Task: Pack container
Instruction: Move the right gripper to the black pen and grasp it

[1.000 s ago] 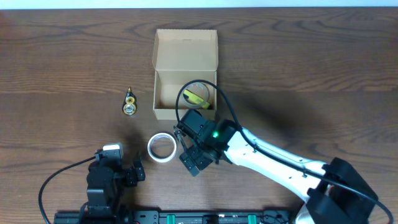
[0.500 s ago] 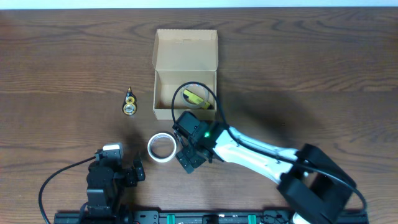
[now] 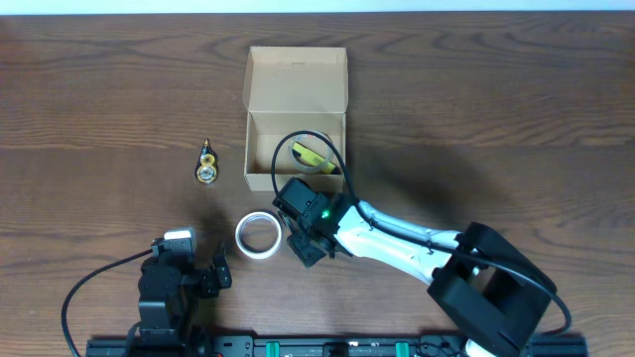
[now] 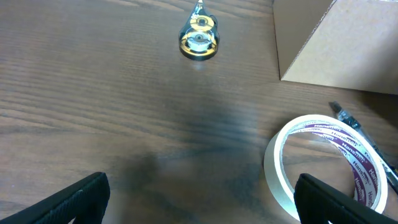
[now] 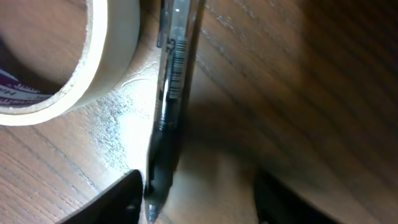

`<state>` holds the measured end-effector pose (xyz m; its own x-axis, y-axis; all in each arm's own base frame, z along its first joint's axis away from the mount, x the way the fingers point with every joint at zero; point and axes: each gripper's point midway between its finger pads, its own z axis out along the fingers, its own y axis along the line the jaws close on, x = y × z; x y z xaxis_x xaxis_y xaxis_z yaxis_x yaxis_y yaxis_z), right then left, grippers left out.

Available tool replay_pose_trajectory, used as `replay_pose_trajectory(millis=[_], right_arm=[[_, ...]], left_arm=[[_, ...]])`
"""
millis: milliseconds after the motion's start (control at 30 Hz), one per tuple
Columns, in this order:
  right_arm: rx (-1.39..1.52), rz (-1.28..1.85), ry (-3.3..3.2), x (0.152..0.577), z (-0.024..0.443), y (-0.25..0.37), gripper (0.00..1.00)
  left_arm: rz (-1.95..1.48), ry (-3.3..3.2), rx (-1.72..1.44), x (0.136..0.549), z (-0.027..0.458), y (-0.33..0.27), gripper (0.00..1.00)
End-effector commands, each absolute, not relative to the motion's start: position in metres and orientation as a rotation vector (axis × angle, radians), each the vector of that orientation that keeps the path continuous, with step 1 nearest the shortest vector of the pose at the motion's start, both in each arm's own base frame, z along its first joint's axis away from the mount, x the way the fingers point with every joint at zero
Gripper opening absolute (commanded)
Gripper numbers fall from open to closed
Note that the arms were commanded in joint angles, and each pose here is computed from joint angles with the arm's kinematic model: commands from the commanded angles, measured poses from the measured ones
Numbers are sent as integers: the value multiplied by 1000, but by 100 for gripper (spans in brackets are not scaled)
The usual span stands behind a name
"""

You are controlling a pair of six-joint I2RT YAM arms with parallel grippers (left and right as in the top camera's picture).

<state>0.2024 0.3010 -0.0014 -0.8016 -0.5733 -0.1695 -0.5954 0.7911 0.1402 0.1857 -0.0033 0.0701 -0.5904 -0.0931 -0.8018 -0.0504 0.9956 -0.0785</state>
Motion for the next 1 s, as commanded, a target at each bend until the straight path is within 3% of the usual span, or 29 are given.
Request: replay_pose_trajectory(millis=[0,467,667,967], right_arm=[[-947,266,2903,195,-14,298,41],[-952,247,2922,192,-14,293,1],[-952,243,2925,190,1,290,1],[-974,385,2753,176,91,289,1]], left_arm=[[-44,2218,-100,184,63,-1,95],[-44,2218,-101,184,63,-1,96],[-44,2218,-100,184,63,-1,95],[-44,2218,-100,184,63,-1,95]])
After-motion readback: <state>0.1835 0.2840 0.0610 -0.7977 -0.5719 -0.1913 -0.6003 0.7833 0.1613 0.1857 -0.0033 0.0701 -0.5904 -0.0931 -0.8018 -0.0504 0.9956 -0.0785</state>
